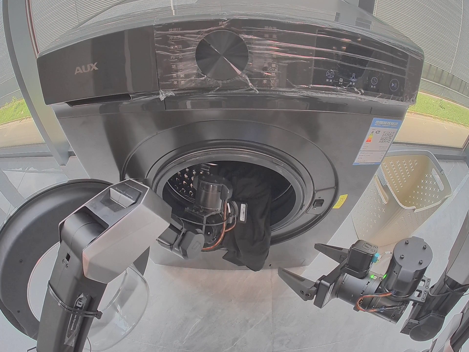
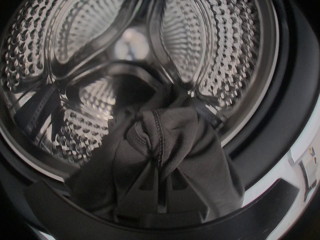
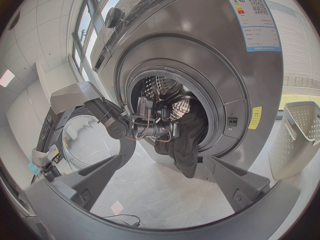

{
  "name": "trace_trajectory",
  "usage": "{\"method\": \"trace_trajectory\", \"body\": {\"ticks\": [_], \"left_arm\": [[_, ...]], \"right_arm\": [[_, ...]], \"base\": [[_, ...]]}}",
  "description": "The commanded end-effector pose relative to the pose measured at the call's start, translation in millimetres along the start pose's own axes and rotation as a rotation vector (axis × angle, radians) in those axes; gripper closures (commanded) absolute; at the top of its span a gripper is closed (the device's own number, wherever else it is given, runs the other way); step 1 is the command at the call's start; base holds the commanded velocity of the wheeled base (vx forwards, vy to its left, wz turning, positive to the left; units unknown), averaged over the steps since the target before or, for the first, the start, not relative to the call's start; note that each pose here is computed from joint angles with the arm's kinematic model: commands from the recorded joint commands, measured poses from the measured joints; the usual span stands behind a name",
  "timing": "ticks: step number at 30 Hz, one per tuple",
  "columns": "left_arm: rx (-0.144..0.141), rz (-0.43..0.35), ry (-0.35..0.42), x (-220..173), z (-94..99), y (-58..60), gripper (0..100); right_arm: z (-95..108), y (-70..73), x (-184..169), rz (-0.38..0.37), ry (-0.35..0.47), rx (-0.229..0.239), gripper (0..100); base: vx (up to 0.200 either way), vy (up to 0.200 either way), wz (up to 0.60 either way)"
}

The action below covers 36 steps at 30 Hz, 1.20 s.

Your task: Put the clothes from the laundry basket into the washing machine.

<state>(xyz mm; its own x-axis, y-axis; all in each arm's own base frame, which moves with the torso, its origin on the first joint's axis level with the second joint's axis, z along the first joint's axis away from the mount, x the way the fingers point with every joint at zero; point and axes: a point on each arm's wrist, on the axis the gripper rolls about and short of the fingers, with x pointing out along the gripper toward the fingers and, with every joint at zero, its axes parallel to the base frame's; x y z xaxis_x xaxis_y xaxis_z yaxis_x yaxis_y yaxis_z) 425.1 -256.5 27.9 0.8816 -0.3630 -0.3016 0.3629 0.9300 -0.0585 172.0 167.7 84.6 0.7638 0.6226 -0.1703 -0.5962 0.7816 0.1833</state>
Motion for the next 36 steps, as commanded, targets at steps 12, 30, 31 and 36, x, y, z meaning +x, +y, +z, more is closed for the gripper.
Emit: {"method": "trace_trajectory", "body": {"ticks": [12,30,31,36], "left_arm": [[-0.081,0.071,-0.173,15,39.5,24.4,0],[-0.012,0.007,0.145,-30,9.2,12.1,0],[-0.010,0.007,0.153,-30,6.4,12.3,0],[0.020,0.009,0.179,-20,-11.0,14.2,0]], "right_arm": [[-1,0.0,0,0.000,0.003,0.000,0],[-2,0.1,-1,0.000,0.009,0.000,0],[-2,0.1,-1,0.000,0.009,0.000,0],[-3,2.9,-1,0.012,0.013,0.001,0]], "base": [[0.000,0.000,0.00],[0.000,0.000,0.00],[0.000,0.000,0.00],[0.000,0.000,0.00]]}}
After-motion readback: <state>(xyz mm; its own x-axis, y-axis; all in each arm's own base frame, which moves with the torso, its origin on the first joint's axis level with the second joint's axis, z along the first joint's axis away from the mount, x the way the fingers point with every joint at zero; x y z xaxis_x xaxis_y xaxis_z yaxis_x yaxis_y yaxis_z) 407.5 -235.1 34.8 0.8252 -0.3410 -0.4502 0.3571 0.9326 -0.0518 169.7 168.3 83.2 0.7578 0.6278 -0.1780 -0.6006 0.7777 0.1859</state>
